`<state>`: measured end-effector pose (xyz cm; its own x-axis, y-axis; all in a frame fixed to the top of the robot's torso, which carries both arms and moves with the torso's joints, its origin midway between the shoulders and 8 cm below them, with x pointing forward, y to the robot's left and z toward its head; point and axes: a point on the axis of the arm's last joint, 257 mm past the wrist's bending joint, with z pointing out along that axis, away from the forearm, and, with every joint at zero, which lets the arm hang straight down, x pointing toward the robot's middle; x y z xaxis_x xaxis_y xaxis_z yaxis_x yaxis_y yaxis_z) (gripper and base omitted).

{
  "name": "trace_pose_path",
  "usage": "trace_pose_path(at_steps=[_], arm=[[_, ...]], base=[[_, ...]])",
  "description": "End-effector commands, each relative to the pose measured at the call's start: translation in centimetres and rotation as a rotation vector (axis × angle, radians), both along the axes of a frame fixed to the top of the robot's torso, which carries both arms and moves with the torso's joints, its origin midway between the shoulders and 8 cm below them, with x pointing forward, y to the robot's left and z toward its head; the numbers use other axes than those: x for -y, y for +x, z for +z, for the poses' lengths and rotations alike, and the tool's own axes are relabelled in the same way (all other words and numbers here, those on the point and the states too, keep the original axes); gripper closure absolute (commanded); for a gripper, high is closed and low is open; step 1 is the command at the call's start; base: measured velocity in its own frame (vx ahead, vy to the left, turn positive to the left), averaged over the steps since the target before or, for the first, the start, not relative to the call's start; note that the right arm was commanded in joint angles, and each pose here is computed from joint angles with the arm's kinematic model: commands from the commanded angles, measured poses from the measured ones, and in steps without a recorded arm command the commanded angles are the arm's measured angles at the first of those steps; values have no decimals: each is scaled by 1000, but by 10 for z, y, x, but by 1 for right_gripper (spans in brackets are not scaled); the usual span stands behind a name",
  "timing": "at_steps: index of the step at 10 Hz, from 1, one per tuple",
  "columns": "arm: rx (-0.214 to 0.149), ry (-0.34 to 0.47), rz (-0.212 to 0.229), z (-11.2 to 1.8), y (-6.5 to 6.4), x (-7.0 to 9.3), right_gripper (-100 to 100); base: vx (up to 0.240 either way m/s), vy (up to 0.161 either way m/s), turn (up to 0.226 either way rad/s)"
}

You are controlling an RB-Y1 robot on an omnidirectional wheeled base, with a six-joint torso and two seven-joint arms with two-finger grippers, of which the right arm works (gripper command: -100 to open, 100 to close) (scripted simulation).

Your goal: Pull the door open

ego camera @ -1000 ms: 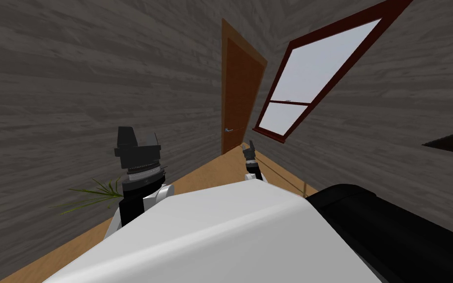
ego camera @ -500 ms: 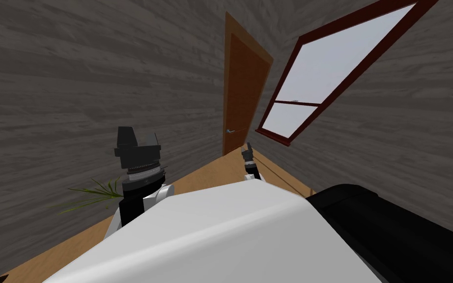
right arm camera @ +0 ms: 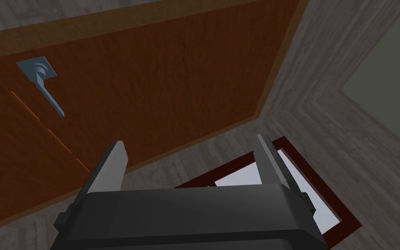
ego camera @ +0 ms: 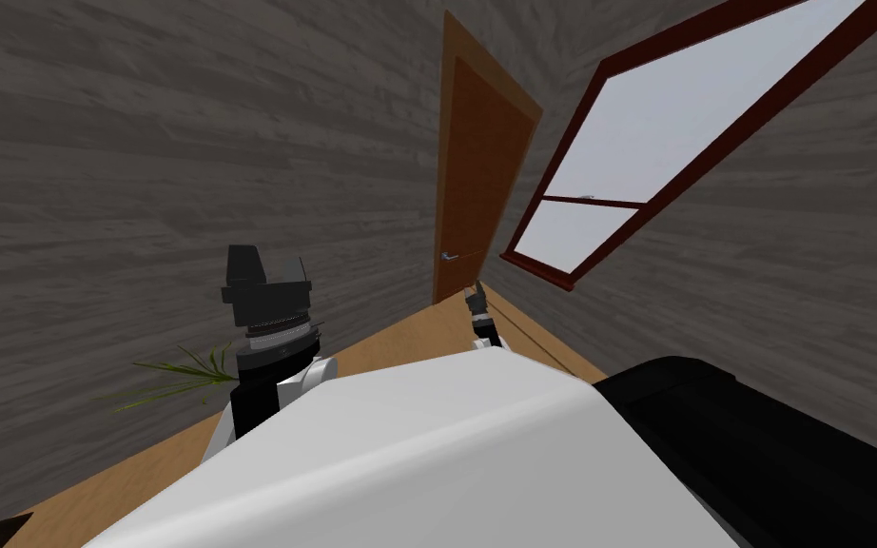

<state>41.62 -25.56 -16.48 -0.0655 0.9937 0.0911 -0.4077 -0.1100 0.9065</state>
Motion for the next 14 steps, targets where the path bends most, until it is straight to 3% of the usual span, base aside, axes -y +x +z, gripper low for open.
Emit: trace_pose_path(at_steps=[1,14], arm=[[-17,0,6,-11,3,1,-100],[-162,-15,37,-98,14,12,-100]], base=[[88,-59,93],[82,-62,93]])
